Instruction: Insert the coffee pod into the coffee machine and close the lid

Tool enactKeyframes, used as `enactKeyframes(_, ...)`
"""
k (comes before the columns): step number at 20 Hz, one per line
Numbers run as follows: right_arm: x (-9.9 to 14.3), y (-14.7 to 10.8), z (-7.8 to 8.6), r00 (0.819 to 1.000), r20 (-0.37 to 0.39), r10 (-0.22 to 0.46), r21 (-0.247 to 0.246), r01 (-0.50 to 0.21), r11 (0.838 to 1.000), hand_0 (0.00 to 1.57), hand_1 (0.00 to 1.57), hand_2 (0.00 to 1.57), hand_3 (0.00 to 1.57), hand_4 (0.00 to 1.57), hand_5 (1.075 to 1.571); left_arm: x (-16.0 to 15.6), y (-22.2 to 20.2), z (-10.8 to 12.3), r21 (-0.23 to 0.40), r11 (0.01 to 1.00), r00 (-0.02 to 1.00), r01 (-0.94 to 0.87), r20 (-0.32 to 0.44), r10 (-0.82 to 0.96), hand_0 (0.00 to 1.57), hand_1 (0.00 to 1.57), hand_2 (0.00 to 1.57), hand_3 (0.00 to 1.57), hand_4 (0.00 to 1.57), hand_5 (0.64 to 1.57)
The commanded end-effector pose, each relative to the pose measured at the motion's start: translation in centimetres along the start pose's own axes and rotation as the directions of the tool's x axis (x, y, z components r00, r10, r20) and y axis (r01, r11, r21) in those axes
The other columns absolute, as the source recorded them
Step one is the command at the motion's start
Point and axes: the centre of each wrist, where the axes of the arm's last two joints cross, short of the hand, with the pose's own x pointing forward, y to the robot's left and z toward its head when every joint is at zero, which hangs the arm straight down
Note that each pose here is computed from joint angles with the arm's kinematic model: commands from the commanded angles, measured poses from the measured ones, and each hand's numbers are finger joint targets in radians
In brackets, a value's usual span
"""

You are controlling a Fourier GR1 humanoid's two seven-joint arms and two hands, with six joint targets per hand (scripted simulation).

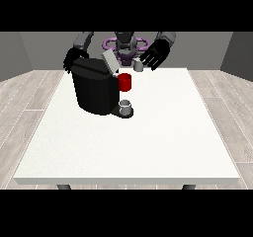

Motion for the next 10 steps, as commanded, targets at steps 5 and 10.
enactKeyframes(5, 1.4, -0.6, -0.7, 0.998, 0.066, 0.013, -0.015, -0.012, 1.000, 0.00, 0.00, 0.00, 0.00, 0.55, 1.571, 1.5, 3.6, -0.6, 0.062, 0.998, 0.998, 0.019, 0.055, -0.022, 1.28, 1.28, 1.33, 1.27, 0.52, 1.571)
enactKeyframes(10, 1.7, 0.9, -0.7, 0.997, 0.079, 0.016, 0.015, -0.017, 1.000, 0.00, 0.00, 0.00, 0.00, 0.46, 1.571, 4.3, 2.9, -1.9, 0.098, 0.995, 0.999, 0.031, 0.035, -0.035, 1.26, 1.26, 1.30, 1.24, 0.49, 1.571)
